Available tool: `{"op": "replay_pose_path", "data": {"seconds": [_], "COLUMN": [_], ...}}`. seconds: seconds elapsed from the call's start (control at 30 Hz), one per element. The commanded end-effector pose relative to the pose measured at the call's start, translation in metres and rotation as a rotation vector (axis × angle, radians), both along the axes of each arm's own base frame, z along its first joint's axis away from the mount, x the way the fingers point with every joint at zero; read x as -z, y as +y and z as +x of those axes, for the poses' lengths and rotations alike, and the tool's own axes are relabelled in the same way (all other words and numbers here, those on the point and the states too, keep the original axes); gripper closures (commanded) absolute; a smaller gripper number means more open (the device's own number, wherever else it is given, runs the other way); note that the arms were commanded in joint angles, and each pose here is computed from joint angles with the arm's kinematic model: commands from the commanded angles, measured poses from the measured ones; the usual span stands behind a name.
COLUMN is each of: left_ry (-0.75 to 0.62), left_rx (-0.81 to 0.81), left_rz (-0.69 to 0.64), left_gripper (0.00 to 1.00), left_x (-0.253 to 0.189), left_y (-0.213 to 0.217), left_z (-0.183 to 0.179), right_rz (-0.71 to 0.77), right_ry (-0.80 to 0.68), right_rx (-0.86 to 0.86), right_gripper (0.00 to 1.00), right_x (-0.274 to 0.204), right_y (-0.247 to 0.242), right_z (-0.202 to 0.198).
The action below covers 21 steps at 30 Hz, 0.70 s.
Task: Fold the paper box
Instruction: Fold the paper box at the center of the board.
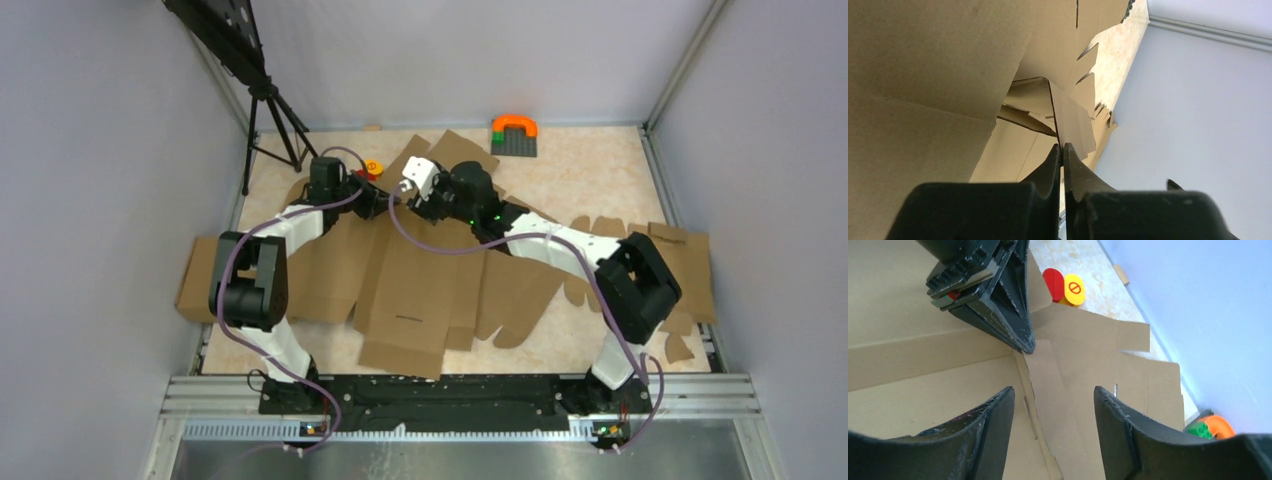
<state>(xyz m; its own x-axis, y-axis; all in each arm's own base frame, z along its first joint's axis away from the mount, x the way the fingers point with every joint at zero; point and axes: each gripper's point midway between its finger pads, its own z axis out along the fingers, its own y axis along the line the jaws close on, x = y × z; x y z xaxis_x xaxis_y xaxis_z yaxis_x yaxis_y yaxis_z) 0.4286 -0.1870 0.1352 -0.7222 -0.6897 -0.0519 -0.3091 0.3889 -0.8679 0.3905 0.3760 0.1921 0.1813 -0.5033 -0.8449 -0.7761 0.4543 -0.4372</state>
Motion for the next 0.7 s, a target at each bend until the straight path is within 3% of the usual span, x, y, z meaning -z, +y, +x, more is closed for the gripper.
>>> {"op": "replay_pose_path", "data": {"seconds": [0.0, 0.13, 0.27, 0.37, 0.5, 0.57, 0.67], "left_ry": [-0.052, -0.072, -0.059, -0.06, -0.06, -0.059, -0.058], "left_rx": [0.002, -0.021, -0.037, -0.04, -0.047, -0.043, -0.04], "left_rz": [-0.038, -0.072, -0.095, -0.118, -0.129, -0.134, -0.143], "left_gripper": [1.0, 1.0, 1.0, 1.0, 1.0, 1.0, 1.0], "left_x": [-0.007, -0.008, -0.002, 0.0, 0.002, 0.002, 0.002], "left_y": [0.002, 0.01, 0.019, 0.023, 0.029, 0.029, 0.028], "left_z": [0.005, 0.003, -0.001, -0.002, -0.001, 0.0, 0.002], "right_rz": [0.149, 0.258, 0.381, 0.415, 0.425, 0.439, 0.468], "right_ry": [0.098, 0.271, 0.412, 0.574, 0.704, 0.74, 0.761], "right_rx": [0.137, 0.28, 0.594, 0.73, 0.711, 0.693, 0.673], "right_gripper": [0.38, 0.31, 0.16, 0.19, 0.26, 0.32, 0.35], "right_x": [-0.03, -0.015, 0.012, 0.034, 0.061, 0.068, 0.075], "right_y": [-0.03, -0.069, -0.129, -0.157, -0.154, -0.146, -0.135], "right_z": [-0.007, -0.021, -0.027, -0.035, -0.047, -0.047, -0.038]}}
